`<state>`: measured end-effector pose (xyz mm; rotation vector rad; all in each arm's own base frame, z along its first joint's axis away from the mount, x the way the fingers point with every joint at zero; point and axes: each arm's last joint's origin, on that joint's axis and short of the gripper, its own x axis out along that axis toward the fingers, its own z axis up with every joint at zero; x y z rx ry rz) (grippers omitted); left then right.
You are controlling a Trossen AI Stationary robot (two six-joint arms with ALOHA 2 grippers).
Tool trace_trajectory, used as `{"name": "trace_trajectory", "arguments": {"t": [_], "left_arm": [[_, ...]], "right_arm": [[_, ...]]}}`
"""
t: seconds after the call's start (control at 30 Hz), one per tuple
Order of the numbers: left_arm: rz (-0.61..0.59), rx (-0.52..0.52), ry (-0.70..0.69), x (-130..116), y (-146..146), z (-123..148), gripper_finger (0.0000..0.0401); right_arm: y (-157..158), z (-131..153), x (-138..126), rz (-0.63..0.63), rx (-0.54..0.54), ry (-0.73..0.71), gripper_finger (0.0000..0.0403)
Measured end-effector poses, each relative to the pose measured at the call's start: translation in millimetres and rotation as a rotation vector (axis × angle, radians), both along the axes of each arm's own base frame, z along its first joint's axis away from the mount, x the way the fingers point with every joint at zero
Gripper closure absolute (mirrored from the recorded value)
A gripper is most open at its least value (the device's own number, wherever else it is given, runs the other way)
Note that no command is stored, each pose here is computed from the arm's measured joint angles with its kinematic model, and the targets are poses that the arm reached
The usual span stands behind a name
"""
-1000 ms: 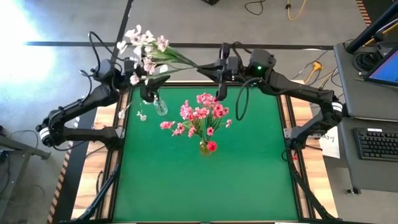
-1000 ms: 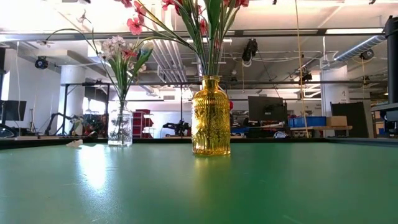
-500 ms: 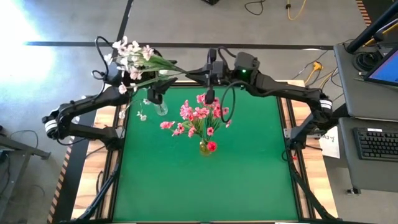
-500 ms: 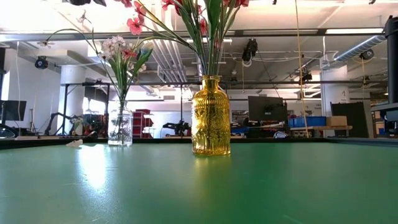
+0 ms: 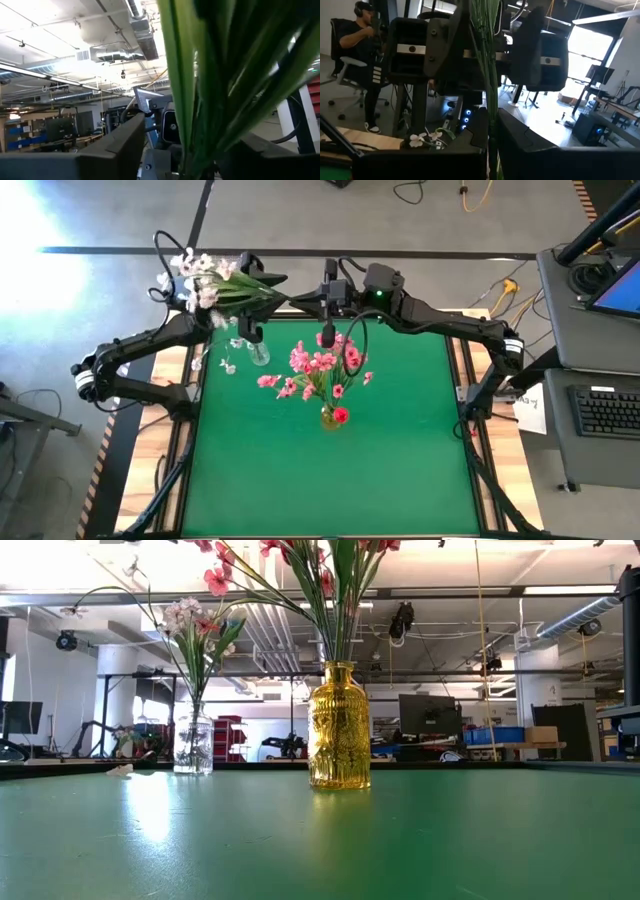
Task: Sort flowers into vase by color
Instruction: Put the white flower into the transparent vase
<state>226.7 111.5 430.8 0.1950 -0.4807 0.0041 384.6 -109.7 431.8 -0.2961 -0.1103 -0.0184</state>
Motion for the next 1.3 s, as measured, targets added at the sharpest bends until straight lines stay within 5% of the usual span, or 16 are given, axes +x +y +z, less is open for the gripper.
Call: {"name": "trace_trajectory", "arguments": {"t": [0.17,0.43,0.77,1.3], "left_arm": [[-0.001,-0.002,0.001,-1,-1,1,0.028],[-0.008,-0.028,0.022,-1,-1,-1,0.0395],[0.051,-0.037,0.081,-23,-7,6,0.04],[0.695,-0.183,0.293,-118,-40,4,0.0401]], "right_arm": [[0,1,0,-0.002,-0.001,-0.009,0.0375],[0,1,0,-0.004,0.03,-0.007,0.0292],[-3,10,-15,-0.085,0.056,0.027,0.019],[-12,7,-29,-0.192,0.071,0.143,0.0144]]}}
